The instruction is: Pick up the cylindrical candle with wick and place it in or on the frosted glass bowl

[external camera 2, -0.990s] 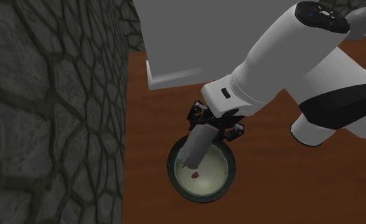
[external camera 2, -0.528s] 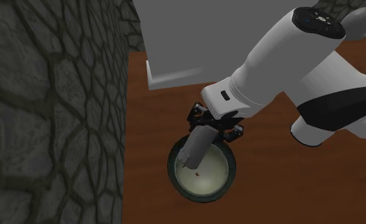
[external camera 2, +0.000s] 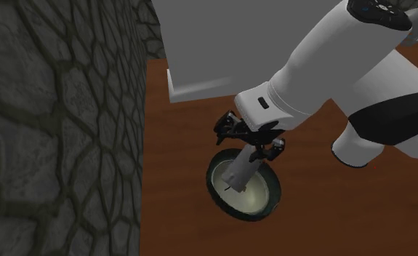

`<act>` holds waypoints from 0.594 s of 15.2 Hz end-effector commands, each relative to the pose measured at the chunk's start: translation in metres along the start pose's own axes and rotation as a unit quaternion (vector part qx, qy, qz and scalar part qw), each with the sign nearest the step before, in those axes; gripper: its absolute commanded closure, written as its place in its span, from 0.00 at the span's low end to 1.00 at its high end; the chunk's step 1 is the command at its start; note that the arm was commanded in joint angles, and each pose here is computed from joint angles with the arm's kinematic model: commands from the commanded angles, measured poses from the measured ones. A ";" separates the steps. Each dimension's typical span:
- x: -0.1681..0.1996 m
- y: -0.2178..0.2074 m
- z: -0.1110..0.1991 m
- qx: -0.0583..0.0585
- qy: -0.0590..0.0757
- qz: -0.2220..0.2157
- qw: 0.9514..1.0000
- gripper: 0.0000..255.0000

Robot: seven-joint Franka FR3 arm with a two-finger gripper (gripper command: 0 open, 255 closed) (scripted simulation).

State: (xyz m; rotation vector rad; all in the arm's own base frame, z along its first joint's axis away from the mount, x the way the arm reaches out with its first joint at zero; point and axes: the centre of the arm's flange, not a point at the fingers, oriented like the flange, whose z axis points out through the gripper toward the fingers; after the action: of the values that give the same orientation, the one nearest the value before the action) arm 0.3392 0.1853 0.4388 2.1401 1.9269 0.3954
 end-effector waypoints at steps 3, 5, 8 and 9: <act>0.001 0.001 -0.035 0.001 0.000 0.000 1.000 0.00; 0.001 0.001 -0.035 0.001 0.000 0.000 1.000 0.00; 0.001 0.001 -0.035 0.001 0.000 0.000 1.000 0.00; 0.001 0.001 -0.035 0.001 0.000 0.000 1.000 0.00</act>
State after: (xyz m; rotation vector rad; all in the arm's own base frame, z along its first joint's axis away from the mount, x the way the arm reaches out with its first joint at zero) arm 0.3278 0.1857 0.4717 2.1407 1.9271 0.3935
